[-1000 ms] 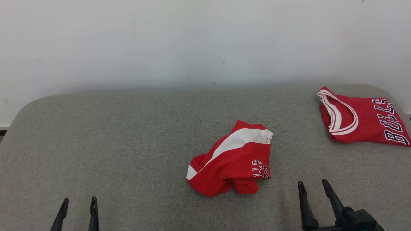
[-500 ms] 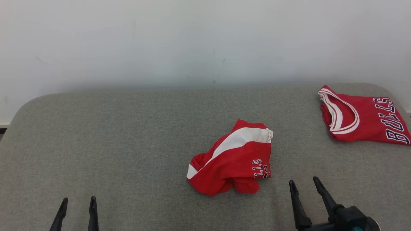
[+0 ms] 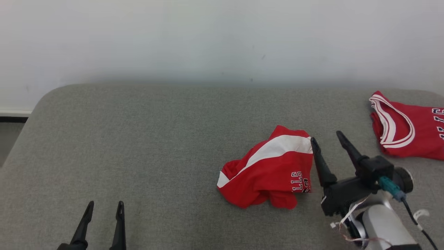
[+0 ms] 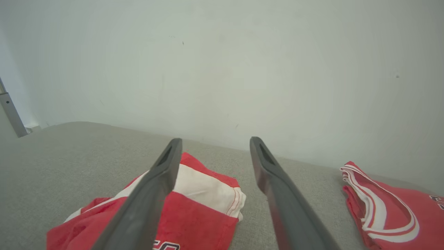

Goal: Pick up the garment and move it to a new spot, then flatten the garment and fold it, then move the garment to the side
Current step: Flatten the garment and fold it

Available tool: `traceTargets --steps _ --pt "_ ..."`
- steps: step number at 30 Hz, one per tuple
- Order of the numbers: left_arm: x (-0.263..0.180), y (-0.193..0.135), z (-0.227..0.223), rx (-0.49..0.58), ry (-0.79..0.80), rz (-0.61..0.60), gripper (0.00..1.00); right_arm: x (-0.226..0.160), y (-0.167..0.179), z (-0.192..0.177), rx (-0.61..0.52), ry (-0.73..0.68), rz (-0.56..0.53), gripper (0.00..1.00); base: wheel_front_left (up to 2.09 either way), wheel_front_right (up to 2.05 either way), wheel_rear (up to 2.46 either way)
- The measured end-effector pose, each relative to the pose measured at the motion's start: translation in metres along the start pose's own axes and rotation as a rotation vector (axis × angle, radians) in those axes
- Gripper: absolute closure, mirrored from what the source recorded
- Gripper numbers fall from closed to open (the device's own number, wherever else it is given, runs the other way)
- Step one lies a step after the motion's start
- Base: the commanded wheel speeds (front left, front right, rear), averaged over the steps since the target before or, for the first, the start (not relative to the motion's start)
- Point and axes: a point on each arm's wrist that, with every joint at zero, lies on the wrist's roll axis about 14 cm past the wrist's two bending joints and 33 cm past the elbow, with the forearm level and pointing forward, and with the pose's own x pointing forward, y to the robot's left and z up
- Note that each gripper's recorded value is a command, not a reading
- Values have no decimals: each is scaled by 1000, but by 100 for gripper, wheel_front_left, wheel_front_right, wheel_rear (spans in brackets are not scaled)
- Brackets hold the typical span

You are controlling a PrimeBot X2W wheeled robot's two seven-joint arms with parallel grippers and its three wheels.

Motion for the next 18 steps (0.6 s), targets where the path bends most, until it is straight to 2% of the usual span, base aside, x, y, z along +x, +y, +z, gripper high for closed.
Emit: traceTargets --steps 5,11,18 --pt "6 -3 -1 -10 3 -3 0 28 -18 -16 -48 74 11 0 0 0 0" --pt "11 4 -8 -9 26 20 0 48 -25 -54 -3 206 7 0 0 0 0" --pt "14 13 -16 -6 52 46 0 56 -19 -97 65 349 14 0 0 0 0"
